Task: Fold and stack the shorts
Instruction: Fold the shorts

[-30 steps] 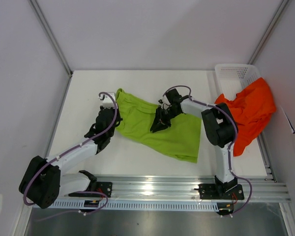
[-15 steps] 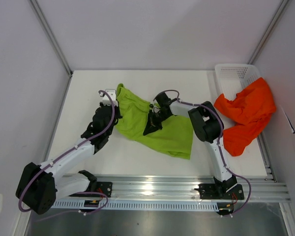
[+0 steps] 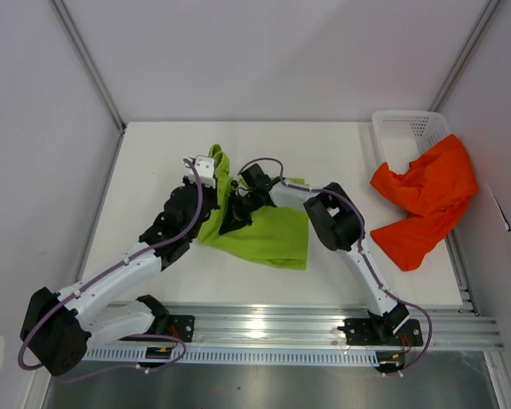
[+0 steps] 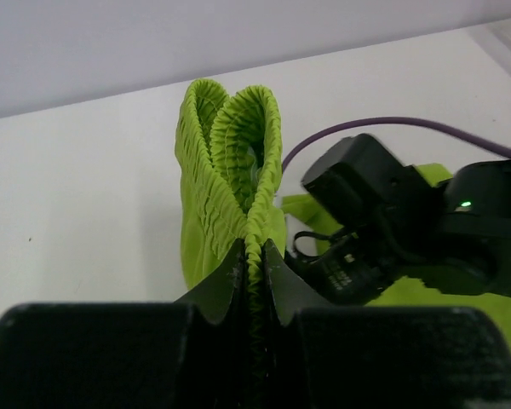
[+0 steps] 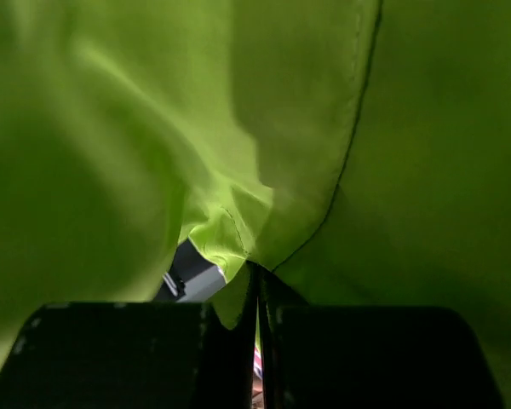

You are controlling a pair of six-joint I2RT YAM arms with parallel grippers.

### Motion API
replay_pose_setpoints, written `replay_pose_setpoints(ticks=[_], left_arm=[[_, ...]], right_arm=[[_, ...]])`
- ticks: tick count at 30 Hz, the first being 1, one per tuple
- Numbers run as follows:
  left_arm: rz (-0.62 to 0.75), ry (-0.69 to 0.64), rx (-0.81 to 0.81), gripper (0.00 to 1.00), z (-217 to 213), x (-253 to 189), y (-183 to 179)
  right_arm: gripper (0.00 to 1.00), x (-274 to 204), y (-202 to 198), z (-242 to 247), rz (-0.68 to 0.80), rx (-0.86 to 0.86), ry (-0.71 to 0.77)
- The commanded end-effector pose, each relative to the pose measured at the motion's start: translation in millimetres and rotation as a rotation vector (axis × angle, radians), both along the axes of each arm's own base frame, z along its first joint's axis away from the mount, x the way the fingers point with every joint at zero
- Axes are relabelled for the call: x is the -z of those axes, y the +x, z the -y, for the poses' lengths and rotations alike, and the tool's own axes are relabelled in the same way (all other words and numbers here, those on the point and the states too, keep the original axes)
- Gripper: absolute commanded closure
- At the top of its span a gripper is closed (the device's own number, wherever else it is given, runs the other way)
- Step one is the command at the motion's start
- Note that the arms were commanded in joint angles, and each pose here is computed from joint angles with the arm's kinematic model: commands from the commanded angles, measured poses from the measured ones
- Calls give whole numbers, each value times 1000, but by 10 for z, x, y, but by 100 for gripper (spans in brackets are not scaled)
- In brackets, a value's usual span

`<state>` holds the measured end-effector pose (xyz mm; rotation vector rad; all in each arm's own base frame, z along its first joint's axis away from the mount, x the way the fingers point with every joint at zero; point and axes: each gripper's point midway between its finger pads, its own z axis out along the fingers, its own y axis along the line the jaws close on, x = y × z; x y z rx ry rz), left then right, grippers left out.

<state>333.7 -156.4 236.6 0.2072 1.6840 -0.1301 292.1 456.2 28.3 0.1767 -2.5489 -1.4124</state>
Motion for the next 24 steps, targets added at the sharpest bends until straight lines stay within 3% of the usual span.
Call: replay_pose_setpoints(ticks=[1, 7, 15, 19, 20, 24], left_arm=[[106, -34, 34, 100, 147, -560, -2], [92, 6, 58, 100, 416, -536, -28], [60, 38, -1, 100, 397, -359, 43], [72, 43, -37, 100, 337, -454, 64], [73, 45, -44, 100, 319, -470, 62], [92, 37, -43, 100, 296, -597, 40]], right_arm=[[100, 106, -59, -168, -110, 28, -38], [100, -120, 42, -287, -92, 23, 12], [86, -629, 317, -103, -24, 79, 57], [61, -844, 443, 38, 15, 110, 65], [51, -874, 471, 75, 25, 116, 64], [49, -1023, 524, 274, 64, 143, 47]])
